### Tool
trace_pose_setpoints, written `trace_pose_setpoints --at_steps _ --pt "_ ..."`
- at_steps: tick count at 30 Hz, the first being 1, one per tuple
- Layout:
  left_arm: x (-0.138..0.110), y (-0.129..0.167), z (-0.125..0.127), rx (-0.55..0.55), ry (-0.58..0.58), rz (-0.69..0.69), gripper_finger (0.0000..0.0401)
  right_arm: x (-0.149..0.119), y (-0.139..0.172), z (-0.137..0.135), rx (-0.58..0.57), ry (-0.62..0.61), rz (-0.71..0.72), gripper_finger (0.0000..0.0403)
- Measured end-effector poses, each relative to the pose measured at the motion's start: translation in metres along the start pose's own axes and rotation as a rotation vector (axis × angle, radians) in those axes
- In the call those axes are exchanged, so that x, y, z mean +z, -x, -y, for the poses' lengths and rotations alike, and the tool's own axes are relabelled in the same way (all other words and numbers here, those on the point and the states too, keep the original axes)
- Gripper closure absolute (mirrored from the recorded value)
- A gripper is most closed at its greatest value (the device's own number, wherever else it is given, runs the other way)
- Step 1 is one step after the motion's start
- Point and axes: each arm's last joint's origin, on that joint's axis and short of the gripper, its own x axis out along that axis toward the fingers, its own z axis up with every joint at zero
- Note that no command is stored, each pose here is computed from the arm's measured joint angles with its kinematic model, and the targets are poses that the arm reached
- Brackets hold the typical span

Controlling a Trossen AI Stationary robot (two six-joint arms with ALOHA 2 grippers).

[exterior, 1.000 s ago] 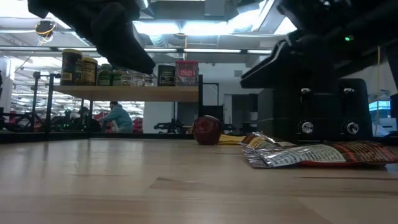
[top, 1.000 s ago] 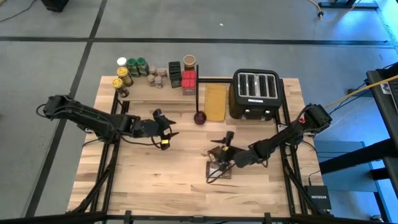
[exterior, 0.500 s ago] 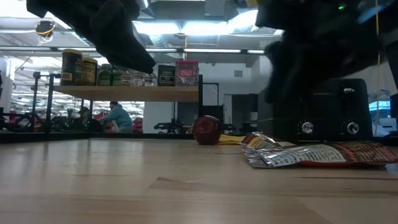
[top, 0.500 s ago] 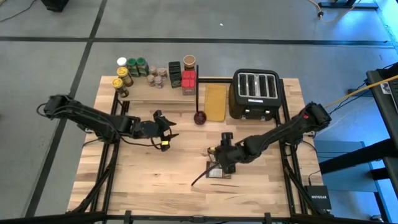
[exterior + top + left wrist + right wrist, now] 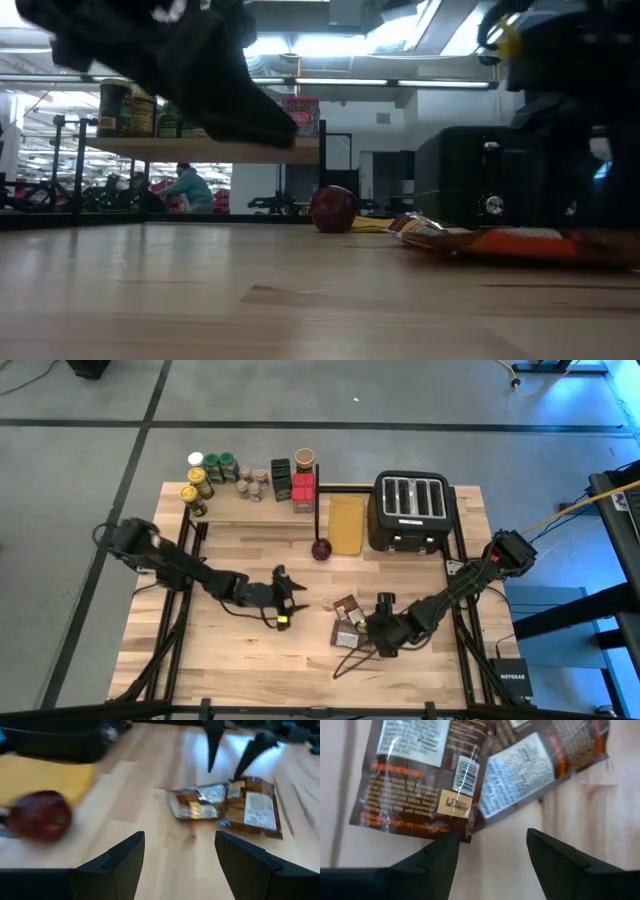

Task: Shelf spices
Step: Put the bottom orange seasoning bag on the shelf

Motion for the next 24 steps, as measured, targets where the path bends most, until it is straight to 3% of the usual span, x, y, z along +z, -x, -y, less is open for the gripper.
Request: trace_pose_setpoints --at_steps 7,12,17,24 --pt "-0.02 -0.037 0.021 -0.095 0.017 -0.018 0.0166 -0.015 0.0 -0.014 0.01 -0.012 0.028 0.0166" --pt "-0.026 -0.054 0.03 -0.15 0.046 -0.065 0.0166 -0.006 0.01 -0.022 0.067 -0.017 0.017 0.0166" --pt "-0.03 -0.057 0.036 -0.163 0.059 -0.081 0.0166 0.007 0.018 -0.028 0.153 -0.033 0.025 0.0166" --pt "-0.032 -0.054 0.042 -0.179 0.054 -0.085 0.0166 0.006 0.015 -0.037 0.183 0.001 0.053 0.0166"
